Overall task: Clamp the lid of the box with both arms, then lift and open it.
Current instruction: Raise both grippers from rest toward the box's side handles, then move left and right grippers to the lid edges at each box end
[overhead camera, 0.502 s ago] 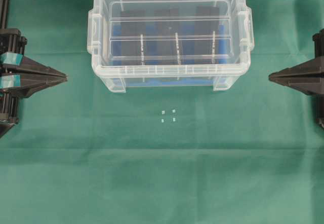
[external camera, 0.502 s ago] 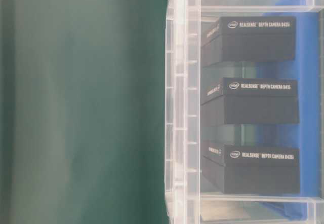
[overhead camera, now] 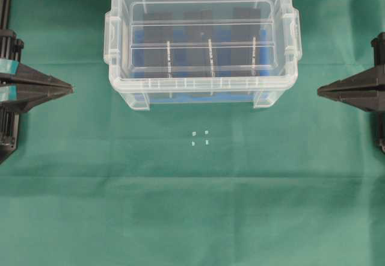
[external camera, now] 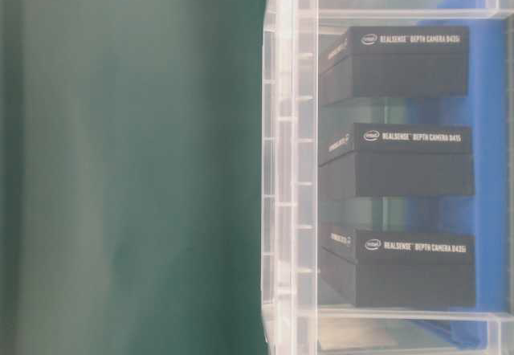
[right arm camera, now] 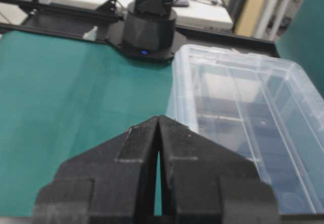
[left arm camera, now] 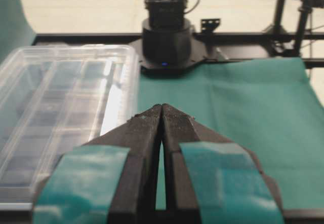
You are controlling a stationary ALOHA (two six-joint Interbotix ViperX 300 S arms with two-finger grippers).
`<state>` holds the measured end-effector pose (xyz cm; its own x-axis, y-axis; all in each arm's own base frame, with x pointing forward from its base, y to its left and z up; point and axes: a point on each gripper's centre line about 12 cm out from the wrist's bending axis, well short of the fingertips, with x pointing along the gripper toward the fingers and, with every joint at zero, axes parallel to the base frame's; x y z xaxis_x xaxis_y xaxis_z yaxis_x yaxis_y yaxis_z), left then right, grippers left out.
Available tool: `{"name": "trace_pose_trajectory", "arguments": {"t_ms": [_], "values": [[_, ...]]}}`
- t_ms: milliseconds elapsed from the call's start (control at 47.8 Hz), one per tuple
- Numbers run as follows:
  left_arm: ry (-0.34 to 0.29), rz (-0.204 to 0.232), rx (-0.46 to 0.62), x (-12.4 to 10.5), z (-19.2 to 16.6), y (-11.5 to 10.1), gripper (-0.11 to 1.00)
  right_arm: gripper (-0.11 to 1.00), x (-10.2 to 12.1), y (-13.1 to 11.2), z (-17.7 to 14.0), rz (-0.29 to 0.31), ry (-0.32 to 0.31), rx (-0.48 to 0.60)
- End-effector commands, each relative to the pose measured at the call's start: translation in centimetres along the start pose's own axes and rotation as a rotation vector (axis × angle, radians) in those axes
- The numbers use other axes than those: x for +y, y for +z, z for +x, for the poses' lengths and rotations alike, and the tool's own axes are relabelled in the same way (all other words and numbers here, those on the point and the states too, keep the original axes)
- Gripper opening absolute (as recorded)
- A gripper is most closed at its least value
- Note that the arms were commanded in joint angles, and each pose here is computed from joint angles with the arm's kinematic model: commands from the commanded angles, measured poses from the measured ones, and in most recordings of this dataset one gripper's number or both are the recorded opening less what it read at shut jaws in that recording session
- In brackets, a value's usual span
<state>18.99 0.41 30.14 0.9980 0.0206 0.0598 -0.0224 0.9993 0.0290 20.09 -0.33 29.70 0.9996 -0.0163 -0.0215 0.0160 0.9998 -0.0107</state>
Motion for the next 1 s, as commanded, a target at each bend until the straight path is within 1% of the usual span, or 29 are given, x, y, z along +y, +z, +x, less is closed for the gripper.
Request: {"name": "trace_pose_trajectory", "arguments": {"t_ms": [0,188,356,439,502,586,690,795,878,983], "values": [[0.037,0.004,-0.025,0.7,0.3,1.2,0.01,0.0,-0.8,1.4,0.2,-0.001,-0.038,-0.021],[0.126,0.012,-0.016,2.5,0.3,1.6,0.01,0.0,-3.0,1.9,0.2,-0.001,-0.146,-0.006],[0.196,0.014,0.028,3.9,0.4,1.5,0.01,0.0,-5.9,2.6,-0.2,-0.004,-0.287,0.017],[0.224,0.012,0.057,4.5,0.5,1.4,0.01,0.0,-7.2,2.9,-0.4,-0.017,-0.349,0.035],[0.243,0.013,0.067,4.9,0.6,1.5,0.01,0.0,-7.9,3.0,-0.6,-0.025,-0.381,0.045],[0.26,0.014,0.068,5.3,0.6,1.9,0.01,0.0,-8.5,3.1,-0.6,-0.025,-0.407,0.052],[0.267,0.012,0.082,5.5,0.8,2.2,0.01,0.0,-8.7,3.2,-0.6,-0.024,-0.416,0.056],[0.267,0.003,0.138,5.5,0.8,2.0,0.01,0.0,-8.8,2.9,-0.6,-0.009,-0.418,0.09],[0.267,-0.009,0.214,5.5,0.8,1.8,0.01,0.0,-8.8,2.2,-0.7,0.008,-0.421,0.164],[0.266,-0.025,0.321,5.6,0.9,1.7,0.01,0.0,-8.9,1.2,-0.8,0.042,-0.424,0.318]]}}
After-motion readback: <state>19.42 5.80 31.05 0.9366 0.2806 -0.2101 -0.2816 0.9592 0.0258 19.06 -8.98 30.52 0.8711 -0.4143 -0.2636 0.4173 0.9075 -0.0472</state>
